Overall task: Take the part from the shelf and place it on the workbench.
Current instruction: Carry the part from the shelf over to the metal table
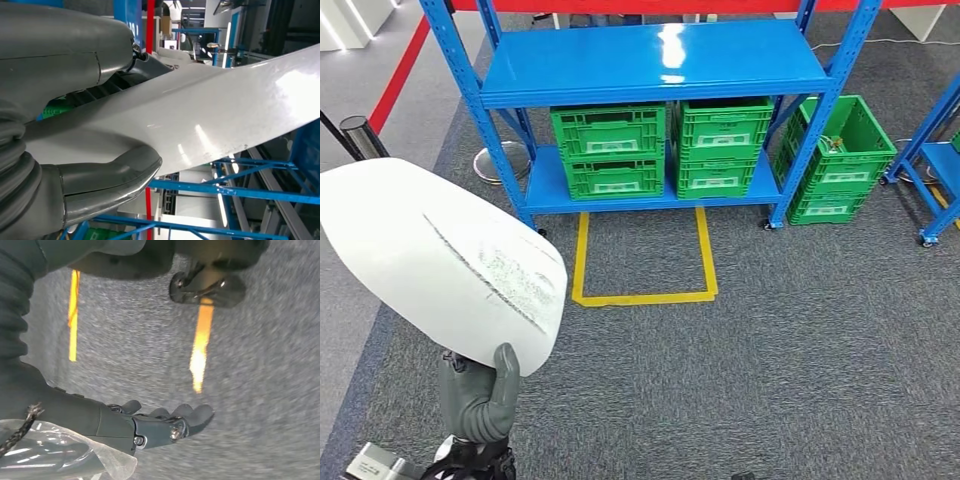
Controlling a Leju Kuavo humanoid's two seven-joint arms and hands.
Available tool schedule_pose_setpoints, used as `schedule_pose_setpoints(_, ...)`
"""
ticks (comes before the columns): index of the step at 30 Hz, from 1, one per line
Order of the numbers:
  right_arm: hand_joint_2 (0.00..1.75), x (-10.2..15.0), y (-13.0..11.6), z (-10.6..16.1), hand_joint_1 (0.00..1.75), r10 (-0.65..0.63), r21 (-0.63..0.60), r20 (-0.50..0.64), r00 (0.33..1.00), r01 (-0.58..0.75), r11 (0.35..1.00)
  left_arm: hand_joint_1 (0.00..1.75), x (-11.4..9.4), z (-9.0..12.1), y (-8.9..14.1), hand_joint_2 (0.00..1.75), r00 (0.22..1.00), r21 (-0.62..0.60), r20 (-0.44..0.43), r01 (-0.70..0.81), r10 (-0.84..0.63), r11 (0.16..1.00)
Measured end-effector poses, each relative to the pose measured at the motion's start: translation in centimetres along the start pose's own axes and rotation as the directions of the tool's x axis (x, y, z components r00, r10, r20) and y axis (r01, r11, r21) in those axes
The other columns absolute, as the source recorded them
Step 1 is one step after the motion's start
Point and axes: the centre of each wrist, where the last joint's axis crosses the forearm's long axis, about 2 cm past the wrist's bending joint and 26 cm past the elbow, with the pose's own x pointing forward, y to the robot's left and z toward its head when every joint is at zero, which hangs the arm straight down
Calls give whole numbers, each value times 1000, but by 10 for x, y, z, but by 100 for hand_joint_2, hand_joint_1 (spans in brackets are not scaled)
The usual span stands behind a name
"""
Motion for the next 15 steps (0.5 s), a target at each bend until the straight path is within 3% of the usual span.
schedule_pose_setpoints(15,175,0,0,0,0,15,-5,-37,999,-15,1000,175,0,-3,-2,175,1000,3,11,-8,8,1000)
